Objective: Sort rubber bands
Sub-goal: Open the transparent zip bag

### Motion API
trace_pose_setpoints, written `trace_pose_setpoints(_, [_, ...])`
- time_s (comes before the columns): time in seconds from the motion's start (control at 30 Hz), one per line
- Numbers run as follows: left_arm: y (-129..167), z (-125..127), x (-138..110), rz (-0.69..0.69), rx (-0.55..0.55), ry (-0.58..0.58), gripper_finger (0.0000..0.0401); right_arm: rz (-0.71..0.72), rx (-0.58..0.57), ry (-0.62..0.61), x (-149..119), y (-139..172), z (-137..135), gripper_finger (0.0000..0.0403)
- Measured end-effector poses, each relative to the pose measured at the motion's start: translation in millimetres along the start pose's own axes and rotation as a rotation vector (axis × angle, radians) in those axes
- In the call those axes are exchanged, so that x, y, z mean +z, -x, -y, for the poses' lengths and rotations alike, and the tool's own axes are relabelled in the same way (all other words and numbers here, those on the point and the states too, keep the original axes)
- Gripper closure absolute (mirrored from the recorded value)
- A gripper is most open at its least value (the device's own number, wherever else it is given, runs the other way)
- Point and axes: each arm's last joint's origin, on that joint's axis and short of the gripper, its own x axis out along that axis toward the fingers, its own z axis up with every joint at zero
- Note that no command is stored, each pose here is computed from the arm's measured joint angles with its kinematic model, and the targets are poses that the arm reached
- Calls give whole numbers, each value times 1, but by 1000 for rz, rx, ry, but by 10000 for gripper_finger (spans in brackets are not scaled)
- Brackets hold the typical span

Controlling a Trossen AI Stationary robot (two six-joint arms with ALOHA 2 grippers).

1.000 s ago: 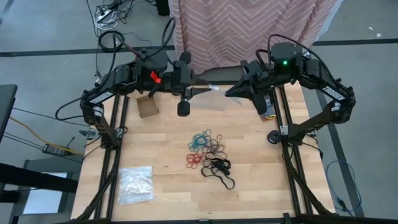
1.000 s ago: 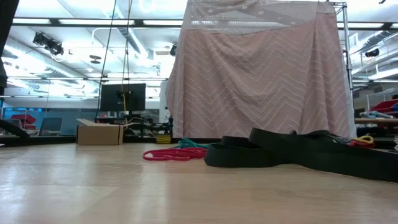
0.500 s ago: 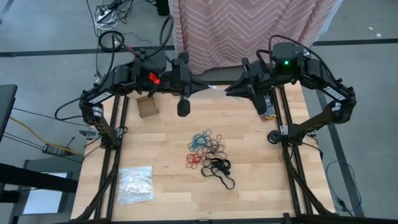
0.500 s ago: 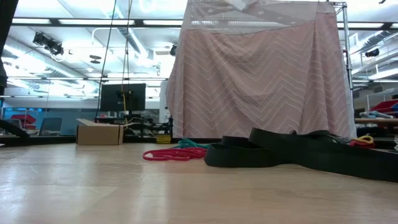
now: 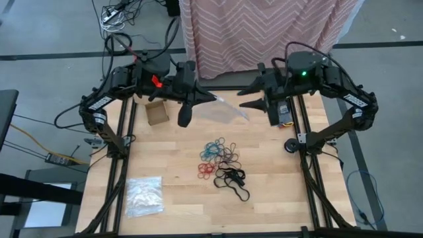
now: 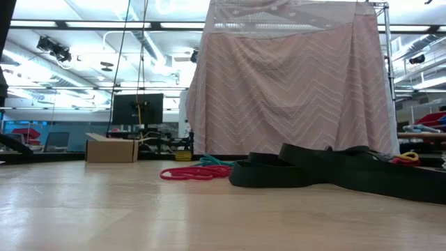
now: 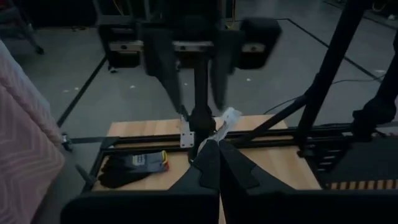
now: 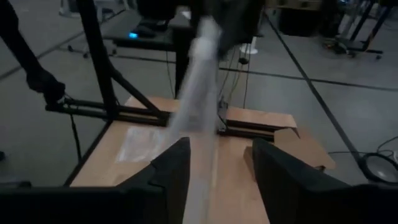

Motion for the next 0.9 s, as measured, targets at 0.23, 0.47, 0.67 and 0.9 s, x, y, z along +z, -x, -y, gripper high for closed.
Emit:
trace_pose_setpoints(0.23, [-7,0,-2,-9,-2,2,401,-40,-87,19,-1,-14,-6,303])
trace_pose_setpoints(0.47, [-7,0,-3,-26,-4,5,401,-23,-105,21,0,-15,-5,350])
trace_pose_setpoints(0.67, [-9,-2,-6,-47,49,28,401,46,-64,48,7,-11,-9,338])
trace_pose_setpoints(0.9, [-17,-3,-8,-64,55,57,401,63,-64,50,9,-17,-8,303])
